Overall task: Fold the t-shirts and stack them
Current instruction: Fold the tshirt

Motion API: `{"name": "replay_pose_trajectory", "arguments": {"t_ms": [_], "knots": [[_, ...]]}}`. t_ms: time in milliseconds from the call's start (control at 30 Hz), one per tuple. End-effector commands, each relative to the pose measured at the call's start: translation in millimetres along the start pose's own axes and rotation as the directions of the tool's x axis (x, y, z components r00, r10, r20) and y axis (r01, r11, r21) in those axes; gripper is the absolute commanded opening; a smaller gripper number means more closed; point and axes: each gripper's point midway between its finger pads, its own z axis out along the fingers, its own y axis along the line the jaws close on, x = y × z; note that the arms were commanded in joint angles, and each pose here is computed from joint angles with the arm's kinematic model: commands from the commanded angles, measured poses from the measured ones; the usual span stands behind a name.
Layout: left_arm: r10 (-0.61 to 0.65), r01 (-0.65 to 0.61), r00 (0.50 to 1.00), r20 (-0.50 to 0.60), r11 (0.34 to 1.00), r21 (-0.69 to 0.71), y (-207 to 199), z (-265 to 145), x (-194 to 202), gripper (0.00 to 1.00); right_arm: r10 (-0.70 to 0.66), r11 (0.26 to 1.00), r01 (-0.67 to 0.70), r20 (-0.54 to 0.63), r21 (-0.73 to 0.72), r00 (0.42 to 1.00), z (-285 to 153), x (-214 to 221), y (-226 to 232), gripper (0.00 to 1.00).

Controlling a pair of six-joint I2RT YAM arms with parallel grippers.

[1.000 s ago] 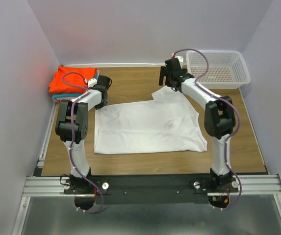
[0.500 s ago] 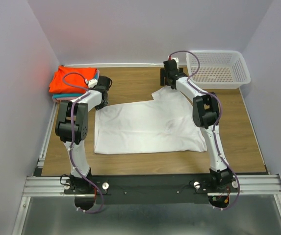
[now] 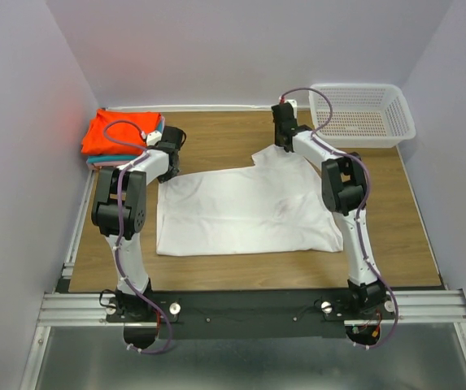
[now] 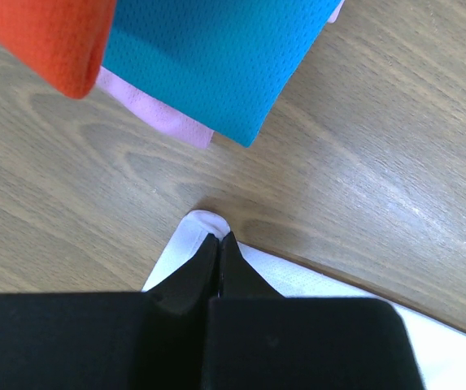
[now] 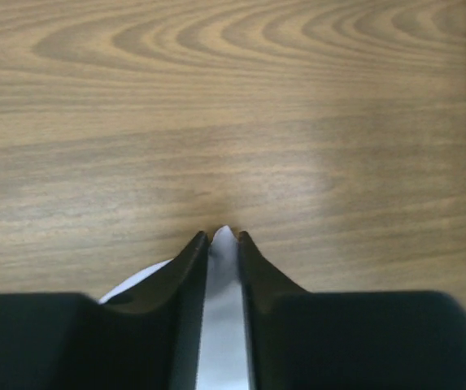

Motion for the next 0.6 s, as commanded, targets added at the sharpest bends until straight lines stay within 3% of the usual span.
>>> {"name": "replay_pose_trajectory", "arguments": {"t_ms": [0, 133, 400, 567], "knots": [[0.007, -0.007, 1.000, -0.001, 1.000, 0.017, -0.8, -11.7, -2.8, 0.00, -0.018, 0.998, 0.022, -0.071, 0.052, 0.997, -11.8, 21.2, -17.5, 0.23], [0.007, -0.007, 1.000, 0.003, 1.000, 0.027, -2.4, -15.1, -3.9, 0.00, -0.001, 0.998, 0.005, -0.070, 0.063, 0.998, -23.8, 19.3, -23.9, 0.00], [0.006, -0.007, 1.000, 0.024, 0.999, 0.054, -8.7, -30.3, -5.2, 0.00, 0.029, 1.000, -0.029, -0.002, 0.013, 1.000, -65.5, -11.2, -26.4, 0.01], [0.000, -0.002, 0.999, 0.036, 0.998, 0.065, -10.3, -38.3, -4.3, 0.00, 0.054, 0.998, -0.054, -0.003, -0.014, 0.999, -98.7, 4.2, -37.6, 0.00]]}}
